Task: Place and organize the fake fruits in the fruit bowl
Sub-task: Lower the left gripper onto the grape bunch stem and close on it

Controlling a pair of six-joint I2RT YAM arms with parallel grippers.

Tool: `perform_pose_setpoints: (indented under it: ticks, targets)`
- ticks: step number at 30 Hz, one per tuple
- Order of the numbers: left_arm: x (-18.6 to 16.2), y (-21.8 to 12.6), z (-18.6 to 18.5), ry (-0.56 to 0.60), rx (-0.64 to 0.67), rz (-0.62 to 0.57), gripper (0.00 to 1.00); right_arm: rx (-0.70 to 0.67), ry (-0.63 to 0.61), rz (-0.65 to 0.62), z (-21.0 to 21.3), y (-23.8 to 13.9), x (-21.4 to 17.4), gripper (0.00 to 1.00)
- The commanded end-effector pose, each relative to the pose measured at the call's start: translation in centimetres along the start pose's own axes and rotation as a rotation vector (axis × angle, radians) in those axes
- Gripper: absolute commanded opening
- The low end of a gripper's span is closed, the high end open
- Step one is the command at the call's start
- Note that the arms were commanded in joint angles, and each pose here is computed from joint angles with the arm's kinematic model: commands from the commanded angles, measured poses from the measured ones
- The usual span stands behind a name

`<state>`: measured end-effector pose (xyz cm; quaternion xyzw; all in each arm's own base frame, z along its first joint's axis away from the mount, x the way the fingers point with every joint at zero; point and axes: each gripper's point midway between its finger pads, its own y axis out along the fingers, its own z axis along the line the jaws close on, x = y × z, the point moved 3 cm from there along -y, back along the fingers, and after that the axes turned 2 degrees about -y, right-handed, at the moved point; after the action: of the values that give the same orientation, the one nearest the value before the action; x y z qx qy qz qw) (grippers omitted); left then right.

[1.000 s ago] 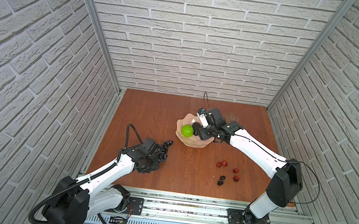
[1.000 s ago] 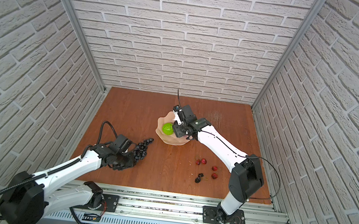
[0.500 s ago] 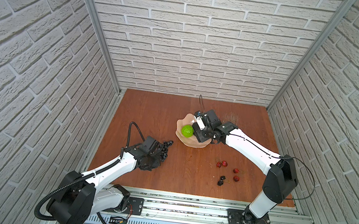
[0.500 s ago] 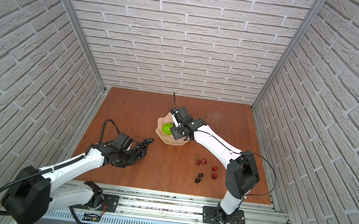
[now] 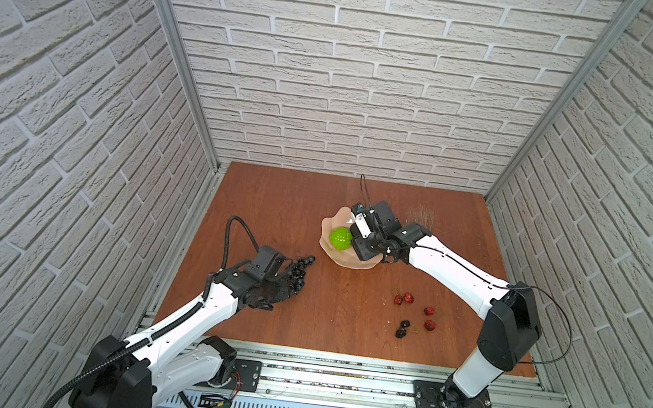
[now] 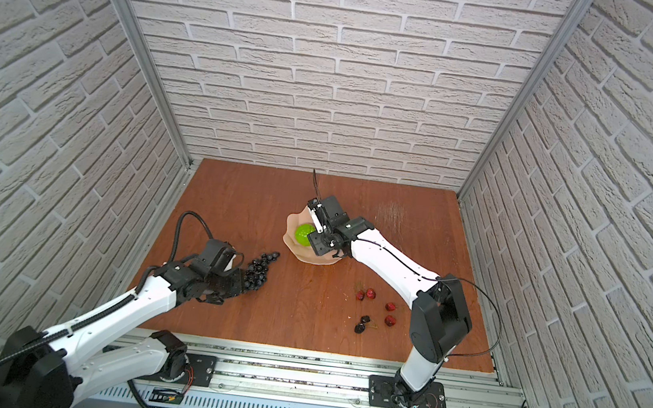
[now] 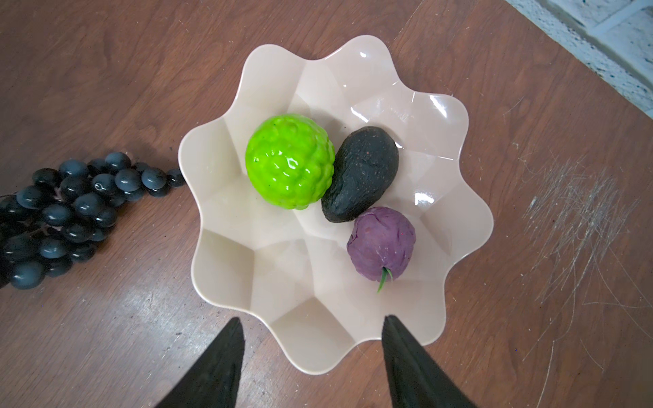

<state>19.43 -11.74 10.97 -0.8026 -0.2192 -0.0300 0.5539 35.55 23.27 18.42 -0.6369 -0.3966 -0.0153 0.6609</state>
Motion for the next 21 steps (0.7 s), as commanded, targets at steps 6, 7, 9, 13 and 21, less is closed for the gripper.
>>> perform_pose_setpoints:
  ticks: [6, 7, 9, 13, 21]
  targets:
    - [-0.1, -1.8, 2.1, -0.072, 0.096, -0.051, 0.4, 0.011, 0.014, -0.059, 0.3, -1.2, 0.6, 0.64]
    - [0.1, -1.7, 2.1, -0.074, 0.094, -0.066, 0.46, 0.013, 0.015, -0.058, 0.3, -1.1, 0.6, 0.64]
    - [0.2, -1.5, 2.3, -0.069, 0.097, -0.079, 0.52, 0.016, 0.017, -0.057, 0.4, -1.1, 0.6, 0.64]
    - [0.8, -0.7, 2.5, -0.082, 0.096, -0.098, 0.52, 0.014, 0.011, -0.053, 0.4, -1.0, 0.6, 0.64]
    - [1.8, 1.0, 2.4, -0.192, -0.022, -0.133, 0.38, 0.013, 0.006, -0.039, 0.6, -0.5, 0.6, 0.64]
